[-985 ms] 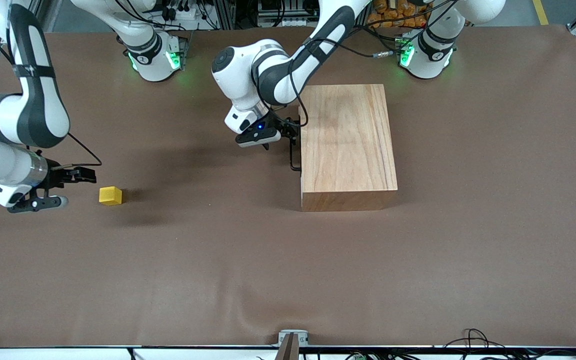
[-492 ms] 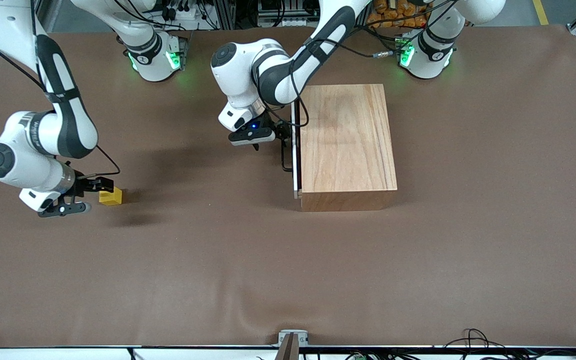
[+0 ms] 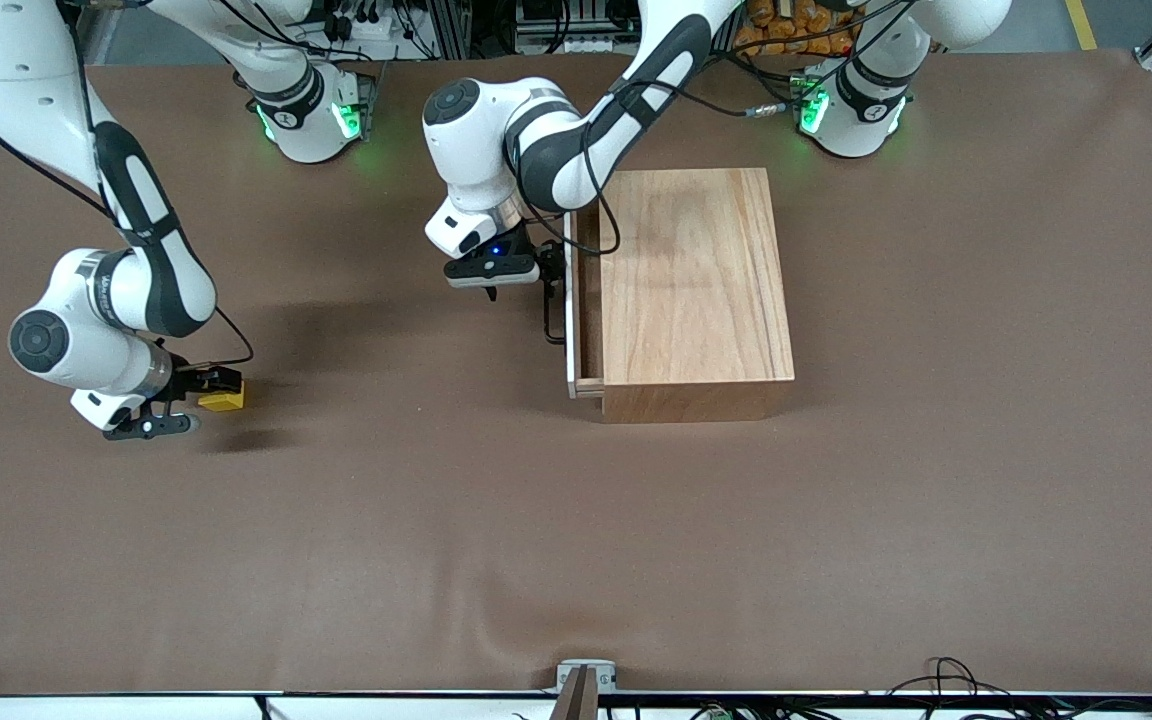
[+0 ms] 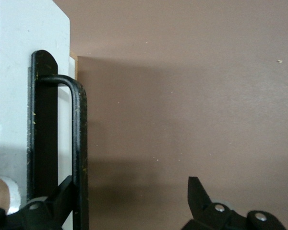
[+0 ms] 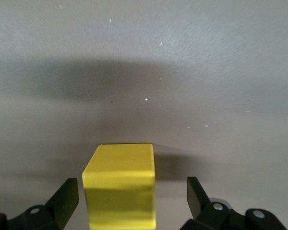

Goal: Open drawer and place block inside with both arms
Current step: 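Pull the drawer open with the left gripper while the right gripper grasps the cube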

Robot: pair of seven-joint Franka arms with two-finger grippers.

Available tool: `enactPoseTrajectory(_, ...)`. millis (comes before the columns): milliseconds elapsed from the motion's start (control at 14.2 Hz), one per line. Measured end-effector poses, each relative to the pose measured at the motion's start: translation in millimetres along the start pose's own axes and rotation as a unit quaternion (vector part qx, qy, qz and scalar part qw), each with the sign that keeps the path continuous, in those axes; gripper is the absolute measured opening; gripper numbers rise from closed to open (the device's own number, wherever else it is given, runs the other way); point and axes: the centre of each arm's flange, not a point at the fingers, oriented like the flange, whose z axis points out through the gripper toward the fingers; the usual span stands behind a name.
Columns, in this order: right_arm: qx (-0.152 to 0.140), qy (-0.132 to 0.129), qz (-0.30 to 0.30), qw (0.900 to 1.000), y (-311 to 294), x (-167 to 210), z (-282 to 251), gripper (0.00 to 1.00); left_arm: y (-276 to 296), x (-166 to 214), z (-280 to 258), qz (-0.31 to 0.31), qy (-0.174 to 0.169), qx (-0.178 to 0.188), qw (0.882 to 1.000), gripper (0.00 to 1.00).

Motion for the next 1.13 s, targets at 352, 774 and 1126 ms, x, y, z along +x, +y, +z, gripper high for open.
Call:
enactPoseTrajectory(352, 0.011, -0.001, 0.011, 1.000, -1.4, 0.0, 6.5, 1.00, 3.4, 0.3, 2.5, 0.000, 0.007, -0.019, 1.000, 1.00)
enactPoseTrajectory(774, 0.030, -0.009, 0.020, 0.999, -1.8, 3.2, -2.3, 0.56, 15.3, 0.2, -9.3, 0.001, 0.025, -0.067, 0.997, 1.00)
enactPoseTrajectory(1126, 0.053, -0.024, 0.008, 0.998, 26.6, 15.0, -109.4, 0.56, 20.1, -1.8, -7.4, 0.004, 0.030, -0.081, 0.996, 1.00)
